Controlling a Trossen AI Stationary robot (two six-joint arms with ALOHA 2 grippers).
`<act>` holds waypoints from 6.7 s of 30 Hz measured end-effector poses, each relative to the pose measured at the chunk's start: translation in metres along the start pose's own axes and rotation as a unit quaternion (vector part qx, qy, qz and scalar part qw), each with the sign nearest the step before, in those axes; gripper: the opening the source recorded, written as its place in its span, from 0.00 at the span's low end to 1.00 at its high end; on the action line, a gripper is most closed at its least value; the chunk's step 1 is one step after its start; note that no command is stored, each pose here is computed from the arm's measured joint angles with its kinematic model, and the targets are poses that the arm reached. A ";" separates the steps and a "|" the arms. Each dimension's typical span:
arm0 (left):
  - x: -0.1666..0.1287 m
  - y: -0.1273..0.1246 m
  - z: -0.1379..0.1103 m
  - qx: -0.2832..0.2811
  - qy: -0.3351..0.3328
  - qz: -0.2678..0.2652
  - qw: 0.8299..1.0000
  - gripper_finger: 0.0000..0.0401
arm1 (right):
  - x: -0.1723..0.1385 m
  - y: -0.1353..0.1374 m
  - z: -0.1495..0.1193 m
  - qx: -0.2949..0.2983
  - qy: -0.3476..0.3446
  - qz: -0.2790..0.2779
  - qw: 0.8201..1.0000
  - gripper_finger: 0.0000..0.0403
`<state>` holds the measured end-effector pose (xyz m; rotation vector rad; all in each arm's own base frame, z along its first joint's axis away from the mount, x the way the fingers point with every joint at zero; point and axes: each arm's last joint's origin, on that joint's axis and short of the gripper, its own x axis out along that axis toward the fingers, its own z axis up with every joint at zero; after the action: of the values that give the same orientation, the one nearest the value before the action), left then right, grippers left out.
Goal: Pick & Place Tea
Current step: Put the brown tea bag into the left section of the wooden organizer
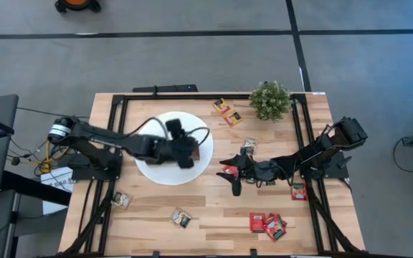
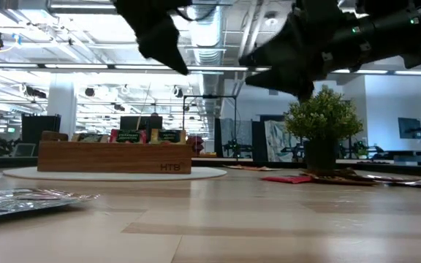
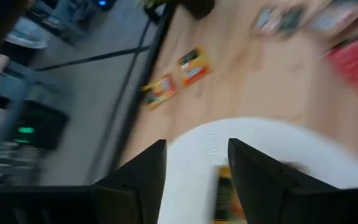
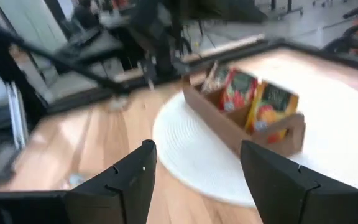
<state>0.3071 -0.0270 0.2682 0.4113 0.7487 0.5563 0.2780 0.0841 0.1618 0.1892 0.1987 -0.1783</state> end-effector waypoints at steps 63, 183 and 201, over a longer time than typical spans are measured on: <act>-0.049 -0.107 -0.059 -0.220 -0.174 -0.174 0.944 0.41 | -0.019 -0.040 -0.052 -0.510 0.382 -0.174 0.751 0.02; 0.051 -0.170 -0.009 -0.113 -0.171 -0.180 0.962 0.08 | -0.024 -0.143 0.023 0.131 0.436 -0.025 0.890 0.32; 0.116 -0.177 -0.011 -0.110 -0.088 -0.208 0.968 0.00 | 0.004 -0.192 -0.013 0.213 0.447 0.063 0.866 0.58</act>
<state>0.4261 -0.0936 0.1063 0.0883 0.5729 0.2001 0.2421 -0.0991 0.1161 0.7261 1.0779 0.0142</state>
